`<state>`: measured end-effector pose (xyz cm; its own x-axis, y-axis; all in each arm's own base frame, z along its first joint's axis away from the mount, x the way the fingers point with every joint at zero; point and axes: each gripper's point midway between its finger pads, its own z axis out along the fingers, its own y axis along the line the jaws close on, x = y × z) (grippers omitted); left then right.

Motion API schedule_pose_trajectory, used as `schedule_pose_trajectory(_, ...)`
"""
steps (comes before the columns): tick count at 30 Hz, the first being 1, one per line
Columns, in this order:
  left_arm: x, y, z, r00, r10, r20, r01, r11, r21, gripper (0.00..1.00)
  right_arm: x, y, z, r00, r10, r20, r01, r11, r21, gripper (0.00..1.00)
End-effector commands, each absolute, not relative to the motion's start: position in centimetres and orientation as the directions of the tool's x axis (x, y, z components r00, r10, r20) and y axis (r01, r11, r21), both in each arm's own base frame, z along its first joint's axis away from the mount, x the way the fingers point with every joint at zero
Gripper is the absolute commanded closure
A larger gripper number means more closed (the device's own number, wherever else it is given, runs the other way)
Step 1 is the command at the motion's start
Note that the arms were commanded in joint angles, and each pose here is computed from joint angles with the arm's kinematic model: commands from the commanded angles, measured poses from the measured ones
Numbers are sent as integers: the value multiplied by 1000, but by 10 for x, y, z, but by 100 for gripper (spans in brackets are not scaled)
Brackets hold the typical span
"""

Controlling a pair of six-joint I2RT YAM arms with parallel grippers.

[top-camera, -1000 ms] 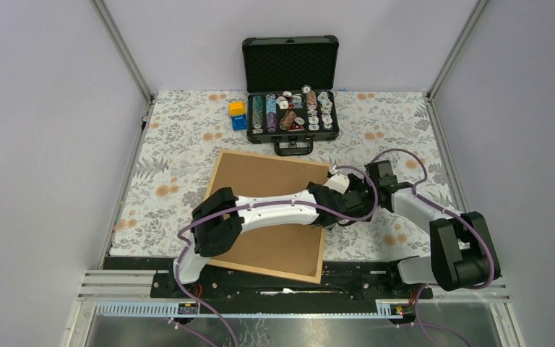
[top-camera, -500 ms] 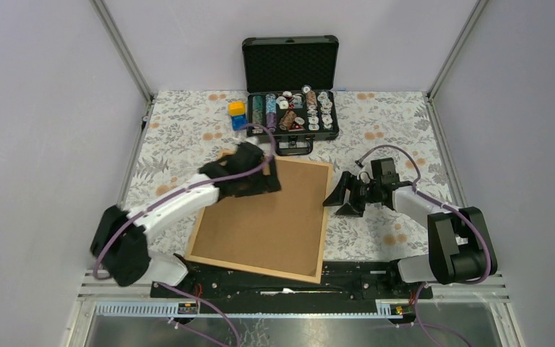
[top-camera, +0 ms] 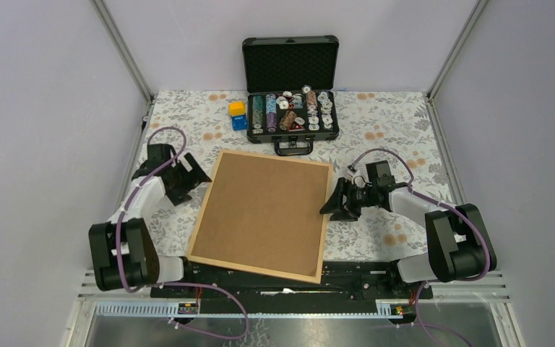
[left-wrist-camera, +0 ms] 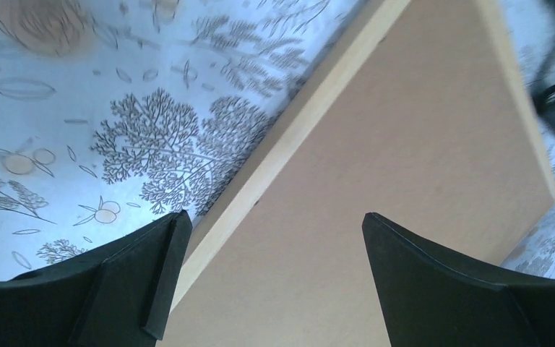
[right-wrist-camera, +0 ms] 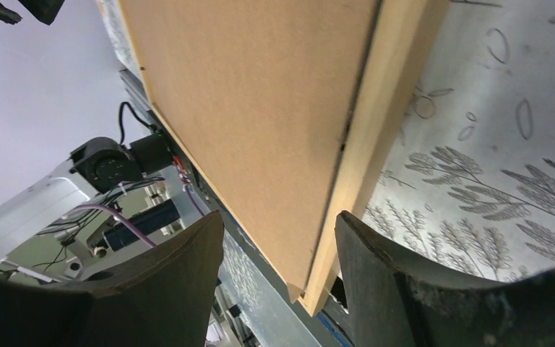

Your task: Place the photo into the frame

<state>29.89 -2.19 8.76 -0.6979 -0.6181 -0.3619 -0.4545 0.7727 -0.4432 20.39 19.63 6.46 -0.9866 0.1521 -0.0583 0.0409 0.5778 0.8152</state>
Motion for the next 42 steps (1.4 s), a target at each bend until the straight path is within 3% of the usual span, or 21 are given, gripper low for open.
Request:
schedule_pose_trajectory(1,298,-35,65,-739,-609,-287,-425,753,-503,1,202,188,59,-987,133,-88,19,643,765,34)
schedule_pose_trajectory(10,304,-51,25,-763,-624,-167,-459,706,-539,1,210,184,44,-980,177,-92,53,676,735,35)
schedule_pose_trajectory(20,300,-56,23,-779,-603,-171,-437,718,-542,1,242,190,76,-963,209,-170,11,661,750,40)
schedule_pose_trajectory(42,290,-77,11,-796,-594,-113,-434,691,-578,1,245,222,43,-982,186,-39,74,565,822,45)
